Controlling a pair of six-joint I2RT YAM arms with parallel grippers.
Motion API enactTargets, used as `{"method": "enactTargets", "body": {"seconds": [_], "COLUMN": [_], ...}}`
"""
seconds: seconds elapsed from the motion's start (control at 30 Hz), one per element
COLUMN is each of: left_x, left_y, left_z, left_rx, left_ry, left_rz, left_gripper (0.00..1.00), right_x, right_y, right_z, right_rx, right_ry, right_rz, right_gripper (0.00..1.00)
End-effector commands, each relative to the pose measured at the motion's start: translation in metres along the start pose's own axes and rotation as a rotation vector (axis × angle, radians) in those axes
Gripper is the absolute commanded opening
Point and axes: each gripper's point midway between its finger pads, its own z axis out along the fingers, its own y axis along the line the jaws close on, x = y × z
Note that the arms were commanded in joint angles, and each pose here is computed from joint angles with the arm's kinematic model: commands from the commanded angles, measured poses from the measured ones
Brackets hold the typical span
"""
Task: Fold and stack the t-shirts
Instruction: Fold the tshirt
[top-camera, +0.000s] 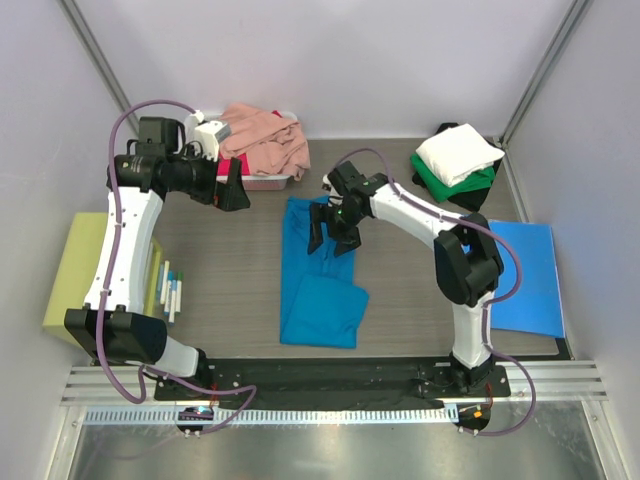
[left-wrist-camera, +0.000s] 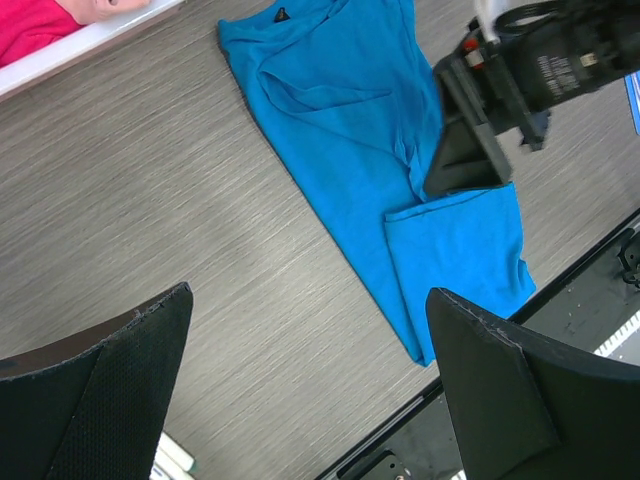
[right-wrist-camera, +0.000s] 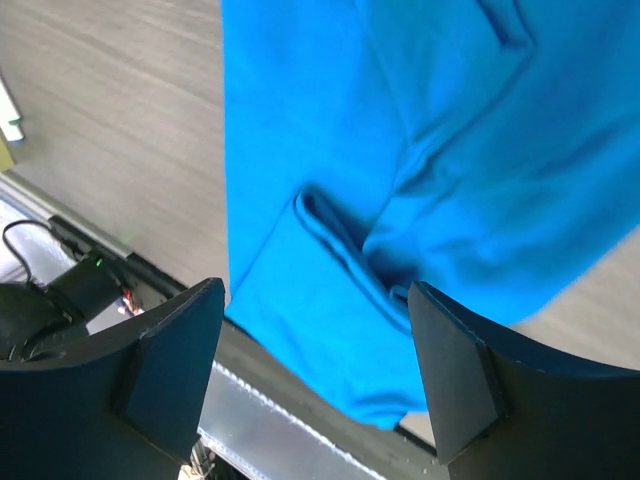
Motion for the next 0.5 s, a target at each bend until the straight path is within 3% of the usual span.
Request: {"method": "enactTargets", "body": {"seconds": [0.0,0.47], "left_x": [-0.005,-0.003], "left_y": [-0.005,-0.005], "left_z": [-0.009,-0.009], "left_rx": [0.002,0.003], "left_ry": [-0.037,-0.042], "left_rz": [0.009,0.023], "left_gripper": [1.00,1.00], "right_x": [-0.003,0.052], "right_y": [0.009,-0.022], "right_z": [0.028,0.028], "right_rx": [-0.050,-0.027], "right_ry": [0.032,0.122], "right_rz": [-0.010,0.026], "right_gripper": [0.78,0.75]}}
